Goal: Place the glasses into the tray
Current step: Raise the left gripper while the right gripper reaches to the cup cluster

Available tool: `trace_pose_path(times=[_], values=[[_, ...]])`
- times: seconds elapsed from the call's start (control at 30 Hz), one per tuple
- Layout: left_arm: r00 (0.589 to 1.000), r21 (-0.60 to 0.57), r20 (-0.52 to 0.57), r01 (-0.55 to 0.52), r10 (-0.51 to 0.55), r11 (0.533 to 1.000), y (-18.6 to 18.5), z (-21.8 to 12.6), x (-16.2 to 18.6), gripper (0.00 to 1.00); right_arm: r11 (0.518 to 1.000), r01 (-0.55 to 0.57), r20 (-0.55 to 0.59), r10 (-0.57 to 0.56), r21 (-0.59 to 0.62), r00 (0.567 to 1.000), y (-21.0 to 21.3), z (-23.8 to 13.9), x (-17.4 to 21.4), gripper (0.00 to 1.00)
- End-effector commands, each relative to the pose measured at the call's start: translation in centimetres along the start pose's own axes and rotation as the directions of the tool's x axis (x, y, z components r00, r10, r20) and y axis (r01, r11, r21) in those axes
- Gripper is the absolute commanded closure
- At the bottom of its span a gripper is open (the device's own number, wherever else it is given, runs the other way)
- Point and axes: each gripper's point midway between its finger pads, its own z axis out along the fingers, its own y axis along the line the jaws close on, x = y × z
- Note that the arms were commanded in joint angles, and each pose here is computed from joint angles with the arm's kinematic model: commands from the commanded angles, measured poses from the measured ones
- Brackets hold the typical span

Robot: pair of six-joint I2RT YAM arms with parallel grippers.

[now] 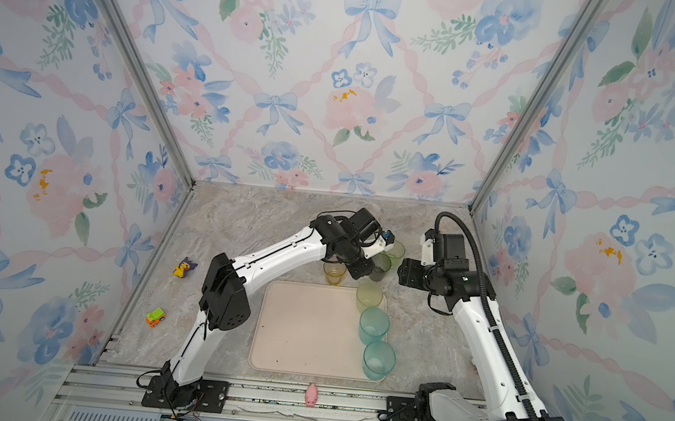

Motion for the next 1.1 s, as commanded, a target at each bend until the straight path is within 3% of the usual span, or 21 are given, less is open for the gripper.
trace_pose_path(times=[0.0,0.2,0.37,0.43,0.6,0.83,1.07], values=[[0.984,-0.058,0.168,0.065,-0.055,0.996,3.2,-7.7,-2.8,0.75,1.0,-0.023,0.039,0.023,-0.002,0.999,0.0,-0.4,-2.3,0.38],[0.931,-0.167,0.316,0.247,-0.185,0.955,9.1,-12.1,-0.7,0.74,0.999,-0.02,-0.013,0.02,0.027,1.0,-0.3,2.9,-4.3,0.51],[0.804,-0.123,0.534,0.382,-0.263,0.916,10.4,-15.2,2.2,0.73,0.998,-0.014,-0.08,0.019,0.057,0.997,-0.9,6.7,-5.3,0.52],[0.78,-0.116,0.553,0.42,-0.293,0.9,10.8,-15.4,3.8,0.72,0.997,-0.005,-0.096,0.012,0.072,0.995,-1.2,7.9,-5.9,0.53],[0.785,-0.127,0.523,0.456,-0.332,0.881,11.5,-14.7,6.8,0.72,0.993,0.016,-0.151,0.002,0.119,0.988,-2.1,11.0,-6.9,0.54],[0.778,-0.137,0.521,0.482,-0.351,0.865,12.4,-15.0,8.4,0.72,0.985,0.026,-0.199,0.009,0.171,0.98,-3.4,14.2,-7.3,0.59],[0.781,-0.14,0.511,0.488,-0.359,0.862,12.7,-14.6,8.9,0.72,0.993,0.038,-0.151,-0.02,0.115,0.988,-1.8,15.2,-9.1,0.61]])
